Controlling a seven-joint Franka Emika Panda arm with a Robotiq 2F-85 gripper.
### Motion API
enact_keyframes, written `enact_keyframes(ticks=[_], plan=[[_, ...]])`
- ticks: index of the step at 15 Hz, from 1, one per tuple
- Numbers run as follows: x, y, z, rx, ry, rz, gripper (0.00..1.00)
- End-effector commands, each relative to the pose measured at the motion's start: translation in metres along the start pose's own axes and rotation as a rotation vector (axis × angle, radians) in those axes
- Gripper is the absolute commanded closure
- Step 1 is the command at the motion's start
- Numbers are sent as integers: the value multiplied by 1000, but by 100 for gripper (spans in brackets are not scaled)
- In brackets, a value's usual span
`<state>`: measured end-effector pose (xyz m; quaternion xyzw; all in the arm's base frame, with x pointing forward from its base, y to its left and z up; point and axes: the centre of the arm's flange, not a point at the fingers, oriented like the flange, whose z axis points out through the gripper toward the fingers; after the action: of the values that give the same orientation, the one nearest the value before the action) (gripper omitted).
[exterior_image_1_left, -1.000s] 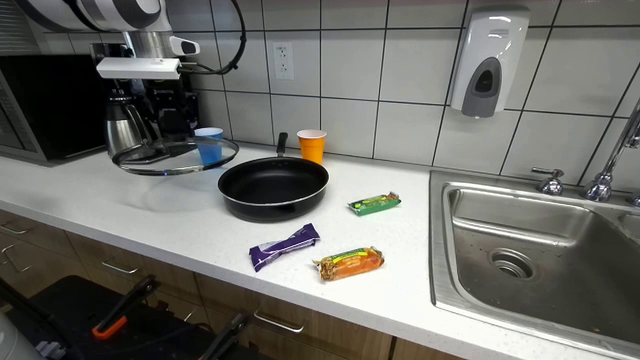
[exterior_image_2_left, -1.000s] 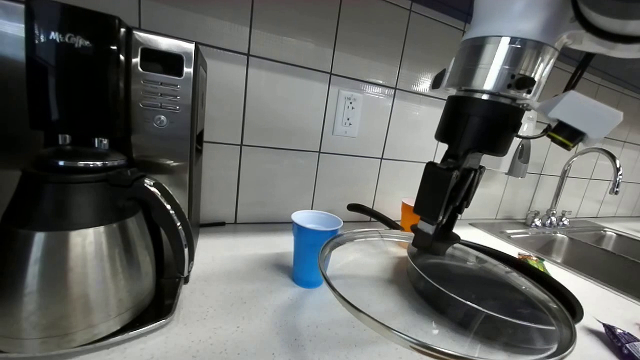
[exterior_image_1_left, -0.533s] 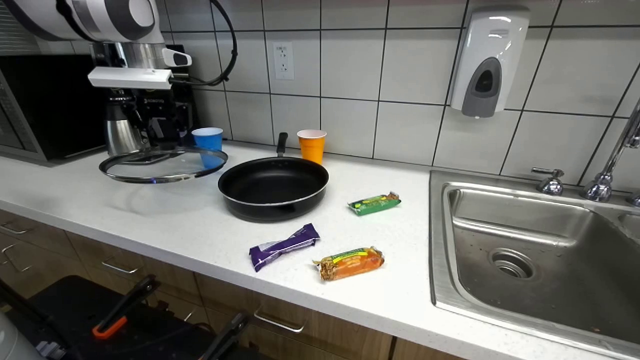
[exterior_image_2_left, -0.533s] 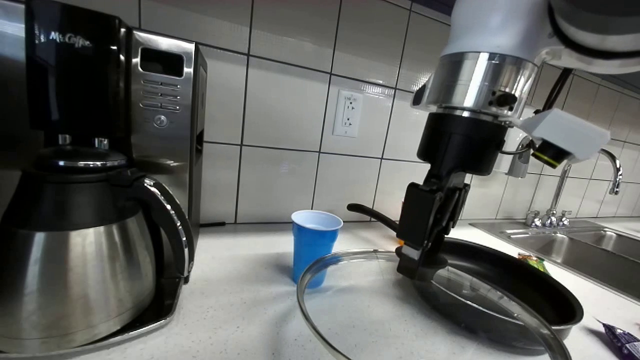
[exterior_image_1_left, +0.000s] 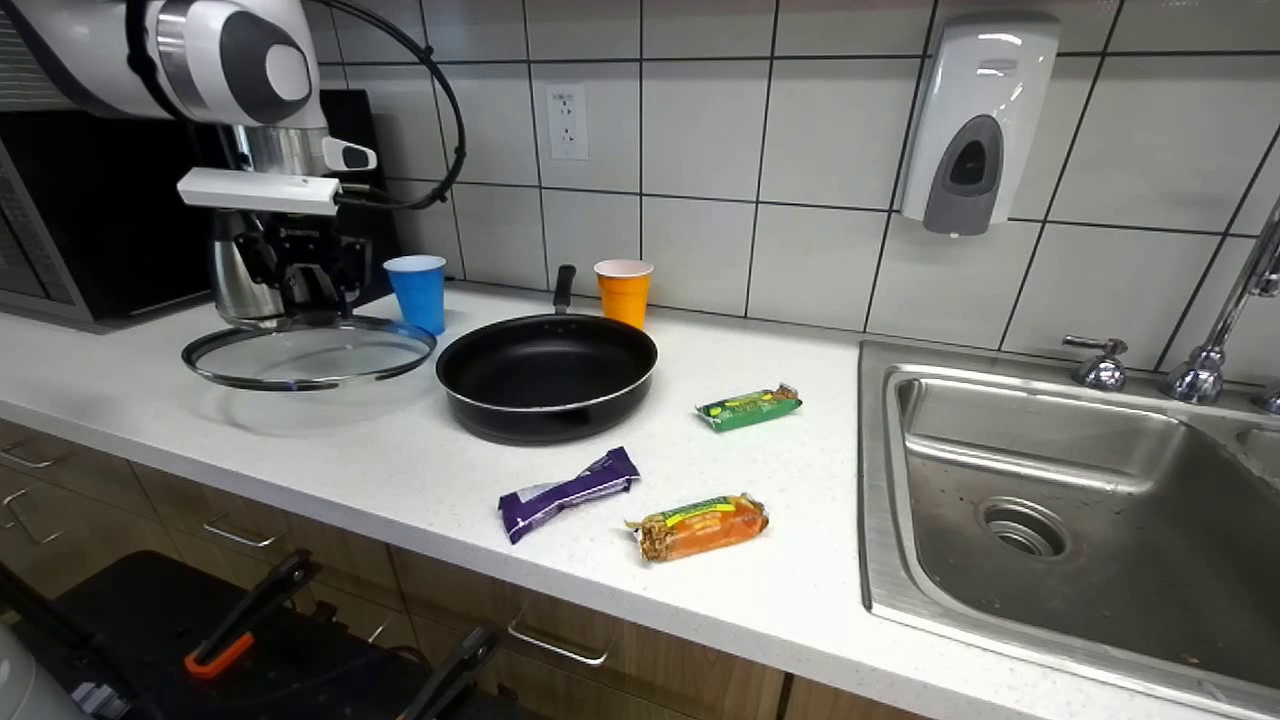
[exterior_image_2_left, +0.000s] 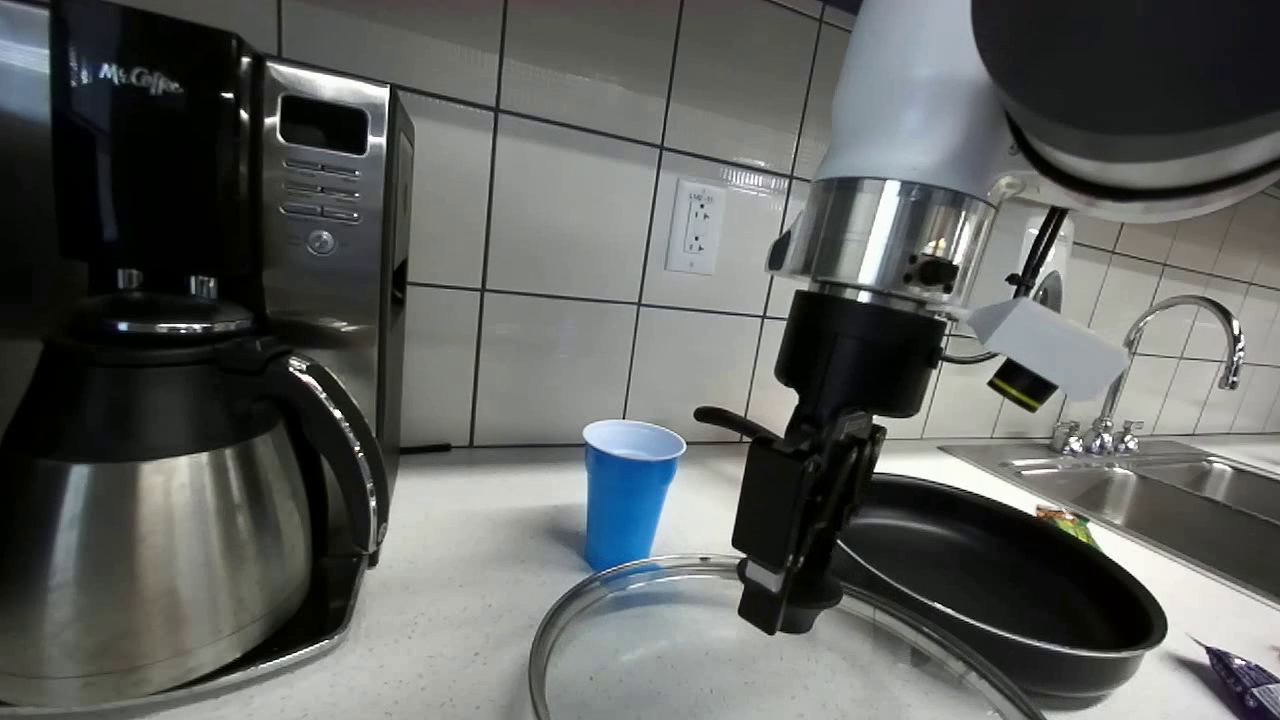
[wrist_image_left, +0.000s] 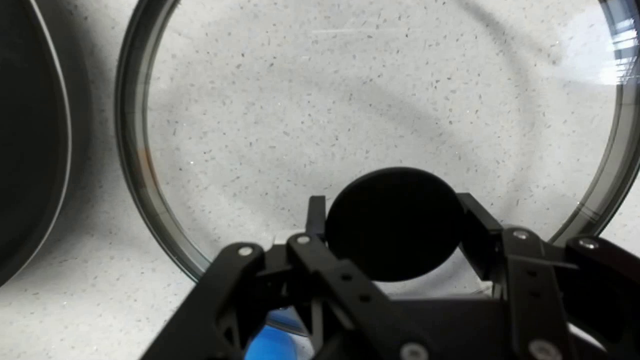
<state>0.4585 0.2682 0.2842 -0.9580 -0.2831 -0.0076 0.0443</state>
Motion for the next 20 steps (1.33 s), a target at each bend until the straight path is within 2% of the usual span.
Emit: enact_keyframes(ticks=[1, 7, 14, 15, 18, 20], plan=[[15, -8, 3, -22, 51, -23, 61], [16, -21, 25, -24, 68, -112, 61], [14, -28, 29, -17, 58, -127, 61], [13, -28, 24, -11, 51, -132, 11], [16, -30, 6, 4, 48, -133, 1], [17, -30, -9, 15, 55, -133, 0]])
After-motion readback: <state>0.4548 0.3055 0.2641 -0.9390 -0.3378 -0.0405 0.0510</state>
